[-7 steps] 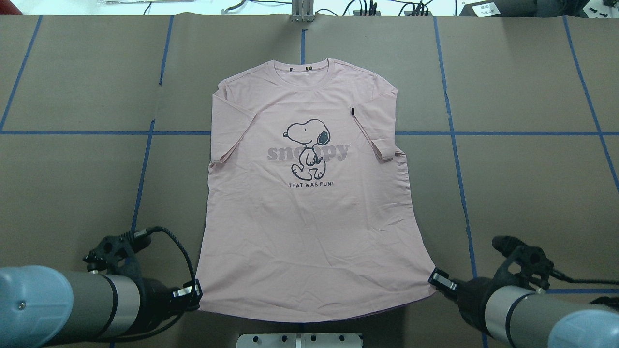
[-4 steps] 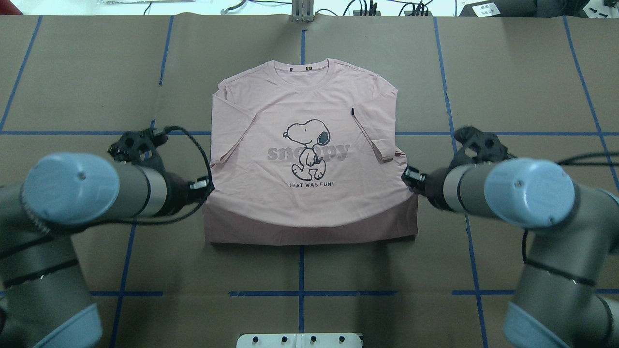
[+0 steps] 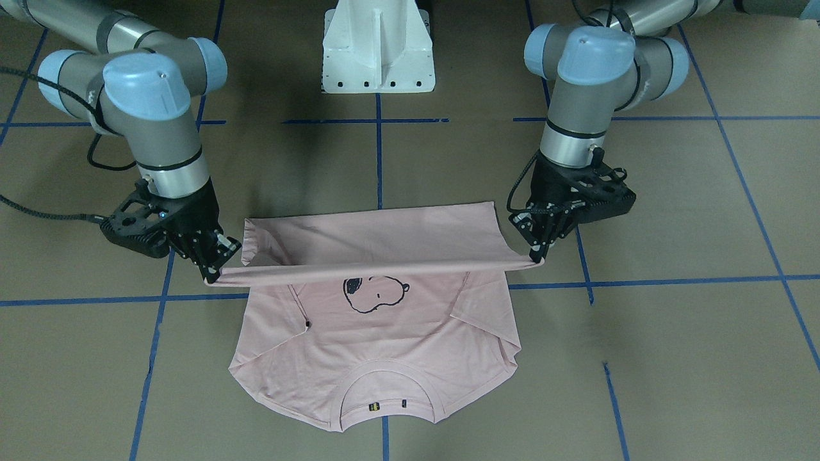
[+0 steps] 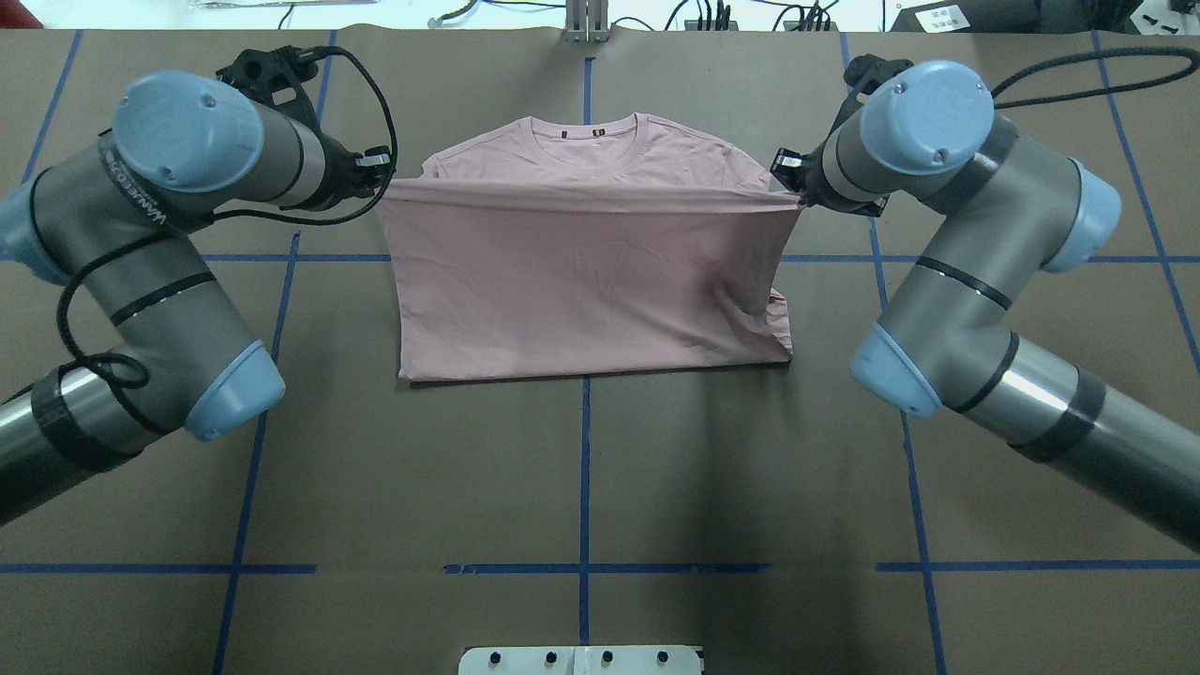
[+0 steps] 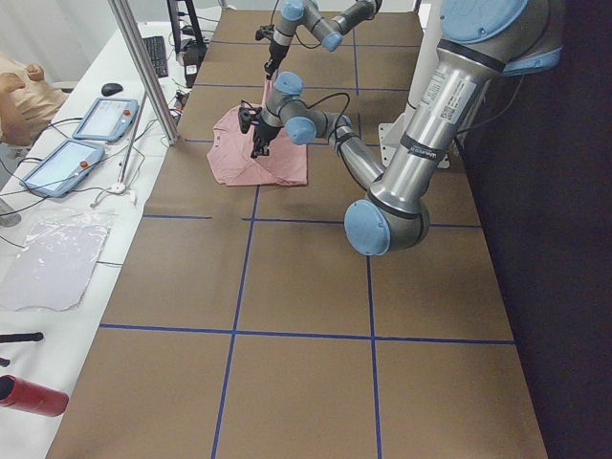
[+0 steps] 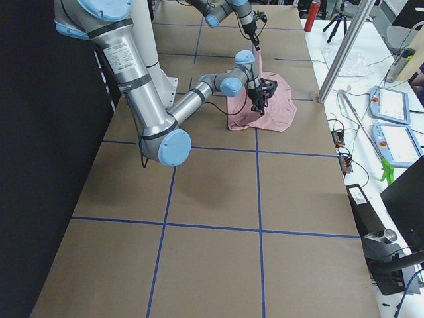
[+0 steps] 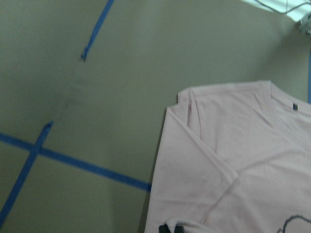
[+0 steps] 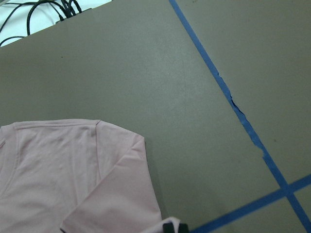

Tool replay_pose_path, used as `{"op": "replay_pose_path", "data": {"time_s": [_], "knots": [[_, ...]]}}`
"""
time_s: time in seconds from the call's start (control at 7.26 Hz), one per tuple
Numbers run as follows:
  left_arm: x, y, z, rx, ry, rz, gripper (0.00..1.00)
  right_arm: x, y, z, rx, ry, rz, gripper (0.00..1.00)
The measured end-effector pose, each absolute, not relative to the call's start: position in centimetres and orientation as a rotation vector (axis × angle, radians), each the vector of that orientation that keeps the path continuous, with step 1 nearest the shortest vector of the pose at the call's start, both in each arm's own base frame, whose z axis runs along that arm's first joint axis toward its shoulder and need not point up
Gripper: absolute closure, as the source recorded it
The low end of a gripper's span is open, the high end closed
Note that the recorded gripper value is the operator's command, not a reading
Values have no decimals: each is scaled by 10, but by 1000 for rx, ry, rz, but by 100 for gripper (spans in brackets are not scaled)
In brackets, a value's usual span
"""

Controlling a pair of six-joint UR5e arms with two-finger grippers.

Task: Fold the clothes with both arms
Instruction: 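Lift the hem with both grippers and fold it toward the collar, then release the hem at the collar with both grippers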

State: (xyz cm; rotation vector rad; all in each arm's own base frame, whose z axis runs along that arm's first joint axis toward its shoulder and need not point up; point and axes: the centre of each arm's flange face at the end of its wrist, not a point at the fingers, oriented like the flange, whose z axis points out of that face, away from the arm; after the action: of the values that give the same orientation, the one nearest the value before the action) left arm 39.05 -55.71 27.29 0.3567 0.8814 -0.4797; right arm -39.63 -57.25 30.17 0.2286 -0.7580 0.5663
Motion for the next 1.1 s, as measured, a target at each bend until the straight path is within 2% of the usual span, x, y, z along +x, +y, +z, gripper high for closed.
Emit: {"op": "replay_pose_path", "data": {"time_s": [0.28, 0.55, 0.69, 0.83, 1.1], "knots": [[421, -609, 287, 414, 887, -495, 100, -429, -629, 311, 240, -744, 574, 100], [451, -644, 318, 457, 900, -507, 100, -450, -658, 335, 252, -750, 576, 100], [463, -657, 328, 465, 896, -510, 75, -458, -666, 344, 250, -744, 577, 100], [470, -664, 335, 468, 891, -511, 70, -464, -671, 351, 252, -746, 575, 65], [472, -667, 341, 473, 898, -511, 64, -470, -674, 353, 259, -757, 572, 54]]}}
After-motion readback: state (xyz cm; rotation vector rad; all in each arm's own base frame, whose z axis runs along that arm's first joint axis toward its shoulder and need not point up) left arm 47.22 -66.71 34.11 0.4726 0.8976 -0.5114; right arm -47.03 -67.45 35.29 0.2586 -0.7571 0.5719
